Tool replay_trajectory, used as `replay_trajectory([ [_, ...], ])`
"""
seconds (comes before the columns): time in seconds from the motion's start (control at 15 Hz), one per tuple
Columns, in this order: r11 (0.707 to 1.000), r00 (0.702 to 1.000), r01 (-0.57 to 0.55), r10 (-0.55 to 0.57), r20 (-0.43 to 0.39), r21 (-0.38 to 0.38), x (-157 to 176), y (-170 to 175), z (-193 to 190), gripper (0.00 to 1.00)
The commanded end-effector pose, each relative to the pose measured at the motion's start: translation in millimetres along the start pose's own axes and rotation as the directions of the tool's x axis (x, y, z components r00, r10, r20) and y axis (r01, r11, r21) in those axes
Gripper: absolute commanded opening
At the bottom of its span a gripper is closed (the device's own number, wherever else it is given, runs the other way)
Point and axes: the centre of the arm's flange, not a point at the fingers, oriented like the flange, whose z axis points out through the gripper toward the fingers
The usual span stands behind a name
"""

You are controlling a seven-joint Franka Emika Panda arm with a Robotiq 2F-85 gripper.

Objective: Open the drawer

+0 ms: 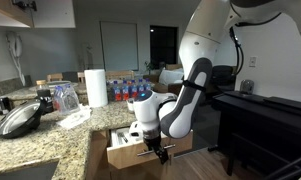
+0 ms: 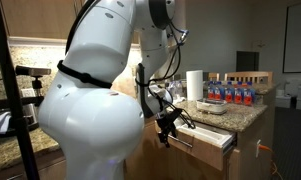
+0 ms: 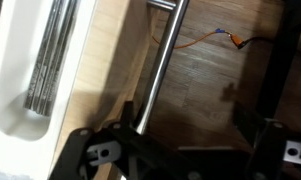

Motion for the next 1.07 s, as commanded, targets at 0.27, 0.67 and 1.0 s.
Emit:
replay_trajectory([
  [0.27,1.0,0.995,0.013,-0.011,-0.096,0.021,7.5,-5.5,1.9,1.0],
  [0.67,1.0,0.99,-0.01,0.01,-0.139,0.004,11.0,-4.6,1.5,1.0],
  [1.0,0.999,0.992,-0.042,0.04,-0.117,-0.01,9.6,-3.0,2.4,1.0],
])
